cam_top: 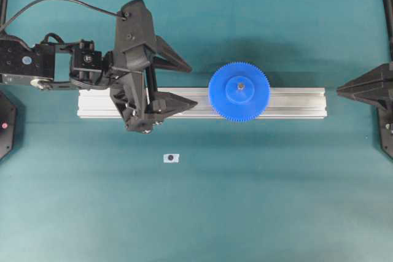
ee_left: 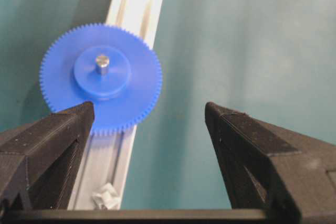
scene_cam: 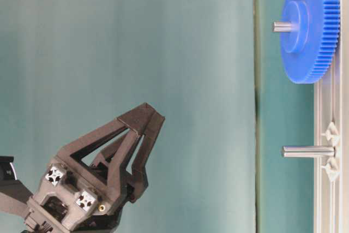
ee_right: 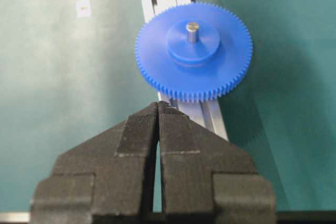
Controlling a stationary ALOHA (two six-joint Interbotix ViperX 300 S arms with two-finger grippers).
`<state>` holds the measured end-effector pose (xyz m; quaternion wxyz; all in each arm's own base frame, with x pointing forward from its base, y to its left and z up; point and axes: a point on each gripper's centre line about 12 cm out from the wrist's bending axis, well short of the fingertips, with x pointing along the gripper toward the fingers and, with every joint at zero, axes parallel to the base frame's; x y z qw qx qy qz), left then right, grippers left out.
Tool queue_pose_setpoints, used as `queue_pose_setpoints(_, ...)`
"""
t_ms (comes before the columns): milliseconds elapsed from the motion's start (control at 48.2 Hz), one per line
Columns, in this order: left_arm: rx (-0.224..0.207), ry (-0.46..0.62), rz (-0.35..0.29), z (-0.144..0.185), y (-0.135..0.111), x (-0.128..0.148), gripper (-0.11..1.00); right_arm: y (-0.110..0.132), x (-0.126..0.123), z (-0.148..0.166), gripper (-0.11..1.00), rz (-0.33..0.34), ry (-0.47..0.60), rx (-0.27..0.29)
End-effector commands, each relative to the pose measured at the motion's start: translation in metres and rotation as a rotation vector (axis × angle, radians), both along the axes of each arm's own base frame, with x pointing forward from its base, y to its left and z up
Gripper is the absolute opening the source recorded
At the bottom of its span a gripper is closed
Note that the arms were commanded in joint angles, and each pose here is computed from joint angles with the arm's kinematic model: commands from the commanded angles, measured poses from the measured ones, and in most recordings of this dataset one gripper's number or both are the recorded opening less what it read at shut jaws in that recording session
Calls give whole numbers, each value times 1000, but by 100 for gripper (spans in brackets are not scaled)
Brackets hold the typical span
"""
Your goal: Find the location of the shaft and insert the large gear.
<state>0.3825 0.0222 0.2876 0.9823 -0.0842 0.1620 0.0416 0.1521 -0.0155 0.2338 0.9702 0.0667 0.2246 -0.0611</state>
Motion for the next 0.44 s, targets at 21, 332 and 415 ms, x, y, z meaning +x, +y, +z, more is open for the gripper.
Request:
queue_pose_setpoints(21, 3, -26, -5, 8, -2, 0, 87, -1, 2, 4, 2, -7, -15, 8)
queue_pose_setpoints(332, 3, -27, -5, 9, -2, 0, 87, -1, 2, 5, 2, -7, -21, 8)
queue_pose_setpoints(415, 3, -27, -5, 9, -2, 0, 87, -1, 2, 5, 2, -7, -21, 8)
